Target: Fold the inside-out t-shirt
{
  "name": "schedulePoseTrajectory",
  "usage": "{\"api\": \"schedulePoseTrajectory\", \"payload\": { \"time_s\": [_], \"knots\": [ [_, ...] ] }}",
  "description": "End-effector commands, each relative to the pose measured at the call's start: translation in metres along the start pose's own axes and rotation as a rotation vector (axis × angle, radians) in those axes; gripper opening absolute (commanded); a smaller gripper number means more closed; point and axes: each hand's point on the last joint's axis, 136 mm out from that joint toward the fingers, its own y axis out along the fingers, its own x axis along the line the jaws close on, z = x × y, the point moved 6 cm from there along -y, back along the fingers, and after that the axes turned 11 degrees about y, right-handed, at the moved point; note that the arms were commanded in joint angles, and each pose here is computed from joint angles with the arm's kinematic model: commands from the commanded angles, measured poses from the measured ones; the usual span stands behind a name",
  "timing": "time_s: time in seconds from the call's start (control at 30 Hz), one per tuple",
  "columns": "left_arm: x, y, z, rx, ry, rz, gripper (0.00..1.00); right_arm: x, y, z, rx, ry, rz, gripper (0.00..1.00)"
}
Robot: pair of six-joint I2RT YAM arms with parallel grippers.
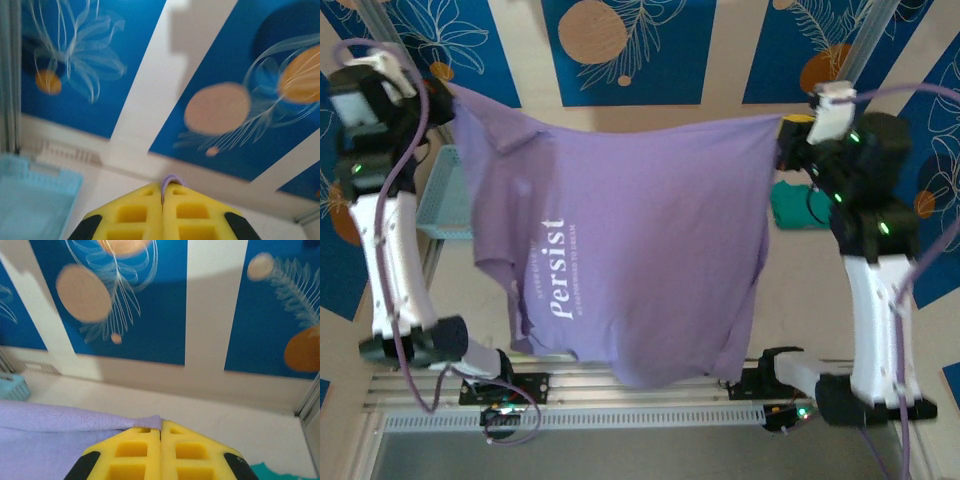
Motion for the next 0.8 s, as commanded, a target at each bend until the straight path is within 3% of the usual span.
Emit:
{"api": "schedulePoseTrajectory", "payload": {
  "time_s": [0.0,0.1,0.2,0.5,0.77],
  "knots": [
    [-0.022,-0.035,-0.044,-0.184,0.065,0.032,0.0,0.005,-0.003,-0.032,-0.131,-0.012,-0.028,0.0],
    [-0.03,-0.052,-0.06,-0.244,0.064,0.048,0.0,0.01,-0.009,-0.044,-0.148,-0.009,-0.047,0.0],
    [-0.041,-0.09,-0.075,-0.339,0.082,0.046,0.0,0.014,-0.035,-0.055,-0.193,-0.021,-0.043,0.0],
    [-0.074,-0.227,-0.082,-0.573,0.164,0.048,0.0,0.032,-0.153,-0.057,-0.355,-0.053,-0.051,0.0],
    [-0.101,-0.346,-0.086,-0.854,0.258,0.048,0.0,0.051,-0.25,-0.066,-0.525,-0.102,-0.07,0.0]
  ]
}}
